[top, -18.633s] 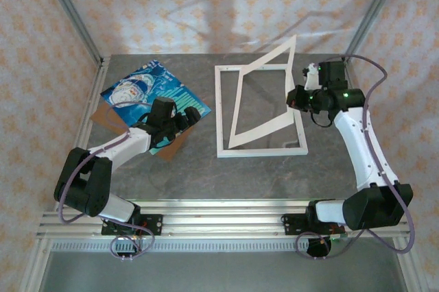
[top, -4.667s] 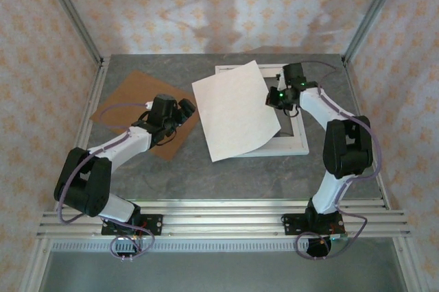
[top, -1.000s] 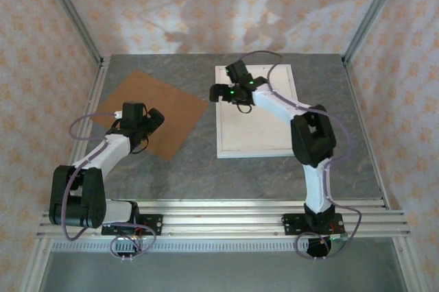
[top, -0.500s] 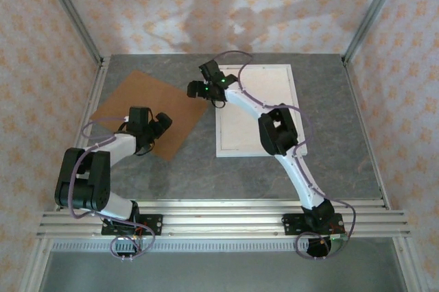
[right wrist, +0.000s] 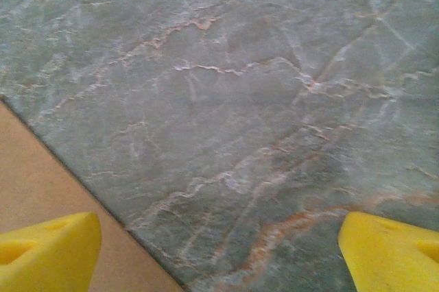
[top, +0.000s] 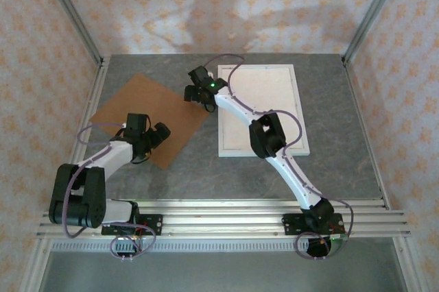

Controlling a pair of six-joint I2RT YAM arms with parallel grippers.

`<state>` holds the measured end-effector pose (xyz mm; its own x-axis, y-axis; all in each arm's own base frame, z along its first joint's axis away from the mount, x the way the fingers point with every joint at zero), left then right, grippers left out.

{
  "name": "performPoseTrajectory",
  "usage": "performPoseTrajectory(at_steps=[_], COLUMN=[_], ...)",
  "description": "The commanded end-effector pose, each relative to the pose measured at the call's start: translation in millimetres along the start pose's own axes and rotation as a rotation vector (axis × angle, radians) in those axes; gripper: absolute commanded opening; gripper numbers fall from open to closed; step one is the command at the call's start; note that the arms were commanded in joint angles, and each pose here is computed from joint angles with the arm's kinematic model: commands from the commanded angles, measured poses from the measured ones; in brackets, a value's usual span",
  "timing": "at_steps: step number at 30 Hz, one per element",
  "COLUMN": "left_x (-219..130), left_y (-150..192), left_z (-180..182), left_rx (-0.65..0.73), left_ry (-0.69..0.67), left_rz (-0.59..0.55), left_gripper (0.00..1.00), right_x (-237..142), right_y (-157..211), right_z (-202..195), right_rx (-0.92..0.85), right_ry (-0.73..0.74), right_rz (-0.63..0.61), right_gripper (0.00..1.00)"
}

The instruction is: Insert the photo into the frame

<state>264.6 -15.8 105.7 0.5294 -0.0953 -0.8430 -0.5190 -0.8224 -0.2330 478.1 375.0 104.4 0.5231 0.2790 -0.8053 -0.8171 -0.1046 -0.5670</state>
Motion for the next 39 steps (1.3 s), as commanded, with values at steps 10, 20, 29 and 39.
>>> performPoseTrajectory(at_steps=[10, 20, 29, 39], left_x=[-34, -11, 7, 10], left_y=[-42, -43, -35, -20], left_z=[20, 33, 30, 8], left_rx=[-0.078, -0.124, -0.146, -0.115], left_ry=[-0.124, -0.153, -0.066, 0.049], left_rz=[-0.218, -0.183, -0.096, -0.033], left_gripper=[1.0, 1.0, 1.0, 0.94], right_x=[-35, -26, -40, -73], right_y=[33, 56, 79, 84], right_z=[21, 38, 59, 63], right_rx=[-0.205, -0.249, -0.298, -0.228], right_ry=[-0.113, -0.187, -0.264, -0.409], right_rz=[0.141, 0.207, 0.243, 0.207], right_gripper=[0.9, 0.87, 0.8, 0.74])
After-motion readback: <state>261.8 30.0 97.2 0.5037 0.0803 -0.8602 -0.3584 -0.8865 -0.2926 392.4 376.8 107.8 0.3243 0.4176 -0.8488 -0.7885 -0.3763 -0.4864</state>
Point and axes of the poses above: each hand's point on the last joint's axis, 136 mm out from that joint toward the fingers, its own x axis out along the fingers, its own z axis along the line the jaws close on, y = z × x, the point moved 8 cm from there along -x, back along the fingers, and after that the axes turned 11 degrees about -x, right-handed, at the moved point
